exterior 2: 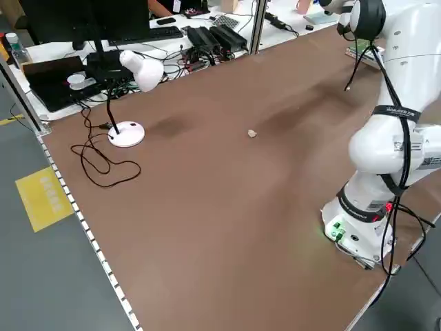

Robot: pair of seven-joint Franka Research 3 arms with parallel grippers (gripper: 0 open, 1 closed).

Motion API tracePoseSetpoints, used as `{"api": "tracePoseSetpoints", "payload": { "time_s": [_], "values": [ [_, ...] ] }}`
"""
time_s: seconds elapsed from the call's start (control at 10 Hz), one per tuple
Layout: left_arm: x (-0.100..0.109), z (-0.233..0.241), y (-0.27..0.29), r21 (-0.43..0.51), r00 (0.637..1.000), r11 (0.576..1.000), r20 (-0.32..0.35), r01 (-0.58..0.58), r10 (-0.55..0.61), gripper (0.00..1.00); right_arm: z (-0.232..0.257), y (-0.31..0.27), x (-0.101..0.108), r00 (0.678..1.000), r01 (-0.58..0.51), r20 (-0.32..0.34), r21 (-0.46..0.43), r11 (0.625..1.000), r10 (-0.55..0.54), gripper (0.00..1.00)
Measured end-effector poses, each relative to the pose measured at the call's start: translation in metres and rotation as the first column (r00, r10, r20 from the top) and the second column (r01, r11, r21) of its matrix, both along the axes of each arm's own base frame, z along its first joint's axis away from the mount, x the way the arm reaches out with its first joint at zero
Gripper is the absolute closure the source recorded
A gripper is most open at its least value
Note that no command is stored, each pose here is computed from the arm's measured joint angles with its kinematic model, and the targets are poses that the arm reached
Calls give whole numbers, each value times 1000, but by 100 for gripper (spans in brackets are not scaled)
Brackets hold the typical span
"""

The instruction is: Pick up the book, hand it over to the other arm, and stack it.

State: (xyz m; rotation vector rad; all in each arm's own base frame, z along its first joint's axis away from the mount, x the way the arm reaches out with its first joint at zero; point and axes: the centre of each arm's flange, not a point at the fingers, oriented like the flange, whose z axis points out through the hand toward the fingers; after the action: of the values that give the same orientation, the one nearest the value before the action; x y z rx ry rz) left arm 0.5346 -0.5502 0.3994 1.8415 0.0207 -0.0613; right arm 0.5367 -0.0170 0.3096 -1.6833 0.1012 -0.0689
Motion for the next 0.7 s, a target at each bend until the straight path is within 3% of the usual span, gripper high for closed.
{"api": "tracePoseSetpoints", "payload": {
  "time_s": [0.7],
  "values": [
    [0,1,0,-1,1000,1000,1,0,0,81,23,18,4,997,6,-73,66,998,-1,1]
  ]
}}
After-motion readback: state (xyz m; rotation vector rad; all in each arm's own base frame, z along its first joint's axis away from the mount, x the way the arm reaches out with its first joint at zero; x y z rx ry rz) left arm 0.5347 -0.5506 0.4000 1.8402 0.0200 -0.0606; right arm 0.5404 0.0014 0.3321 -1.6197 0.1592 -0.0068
